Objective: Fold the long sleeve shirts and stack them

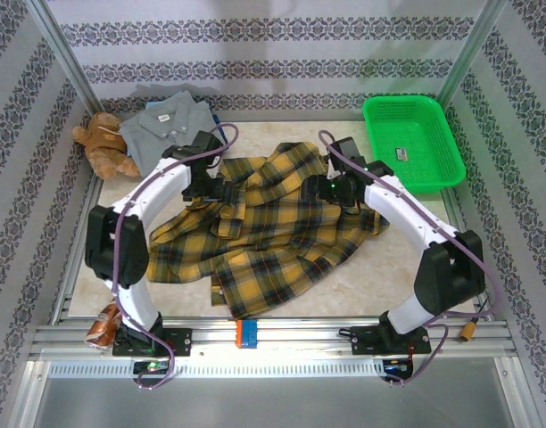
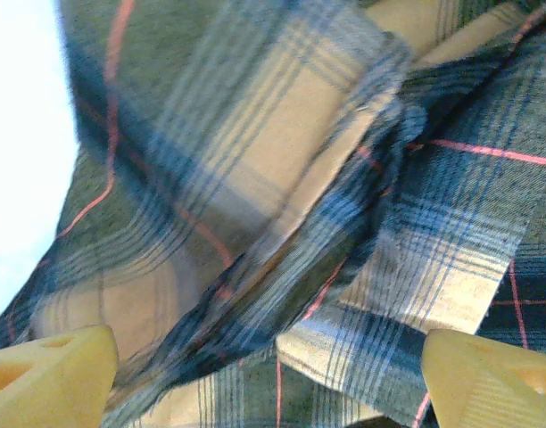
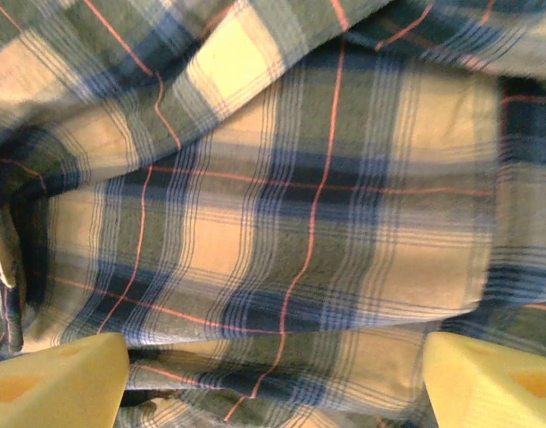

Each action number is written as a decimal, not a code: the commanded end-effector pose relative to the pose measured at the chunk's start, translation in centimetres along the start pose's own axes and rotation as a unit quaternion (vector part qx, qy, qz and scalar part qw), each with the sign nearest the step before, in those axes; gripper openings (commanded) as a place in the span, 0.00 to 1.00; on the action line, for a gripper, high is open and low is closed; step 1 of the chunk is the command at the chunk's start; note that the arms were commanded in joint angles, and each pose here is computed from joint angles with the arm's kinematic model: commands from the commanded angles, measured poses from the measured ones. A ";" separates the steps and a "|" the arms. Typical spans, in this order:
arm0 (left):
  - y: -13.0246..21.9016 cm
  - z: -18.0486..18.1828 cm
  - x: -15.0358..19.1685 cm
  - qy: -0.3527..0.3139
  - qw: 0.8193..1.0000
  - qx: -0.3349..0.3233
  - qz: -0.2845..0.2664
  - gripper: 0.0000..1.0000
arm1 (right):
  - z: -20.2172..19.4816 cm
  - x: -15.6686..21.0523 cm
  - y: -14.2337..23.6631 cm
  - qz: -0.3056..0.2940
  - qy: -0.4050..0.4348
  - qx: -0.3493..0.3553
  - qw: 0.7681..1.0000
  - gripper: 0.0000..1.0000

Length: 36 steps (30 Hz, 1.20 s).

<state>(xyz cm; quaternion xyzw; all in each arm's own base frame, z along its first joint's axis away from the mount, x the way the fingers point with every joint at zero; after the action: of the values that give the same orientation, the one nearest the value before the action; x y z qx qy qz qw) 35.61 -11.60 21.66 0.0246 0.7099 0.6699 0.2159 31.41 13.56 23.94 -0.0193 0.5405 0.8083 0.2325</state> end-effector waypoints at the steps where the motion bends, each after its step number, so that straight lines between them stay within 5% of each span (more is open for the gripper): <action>1: -1.1 -1.4 -0.4 -0.095 0.993 -0.051 0.046 0.90 | 0.5 0.4 -1.8 0.021 -0.015 -0.009 1.000 0.85; 10: -4.5 -0.9 -2.1 -0.135 0.975 -0.163 0.064 0.82 | 2.2 1.0 -4.8 0.054 -0.003 -0.014 0.998 0.83; 16: -5.2 1.0 -3.4 -0.136 0.967 -0.210 0.040 0.48 | 3.6 2.1 -7.0 0.076 0.010 -0.014 0.997 0.82; 22: -4.0 4.6 -4.3 -0.096 0.972 -0.214 0.016 0.25 | 1.6 3.3 -10.6 0.095 -0.032 0.086 0.991 0.73; 31: -2.1 12.7 -3.4 -0.012 0.976 -0.216 0.000 0.24 | -1.8 4.9 -11.6 0.102 -0.021 0.183 0.978 0.69; 36: -1.5 16.6 -2.9 0.031 0.968 -0.247 0.001 0.36 | -2.4 5.1 -11.8 0.105 -0.016 0.201 0.974 0.69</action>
<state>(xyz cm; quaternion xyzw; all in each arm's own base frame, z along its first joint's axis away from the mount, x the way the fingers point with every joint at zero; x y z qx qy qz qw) 43.25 1.42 19.16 -0.0166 0.5466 0.8172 0.1818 31.64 17.98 11.87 0.0873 0.6565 0.7328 0.1563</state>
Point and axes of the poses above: each hand's point on the last joint's axis, 136 mm out from that joint toward the fingers, its own y axis back along the fingers, its own z axis along the line the jaws close on, x = y × z, the point moved 10 cm from there along y, back along the fingers, and after that the axes turned 15 degrees about -y, right-handed, at the moved point
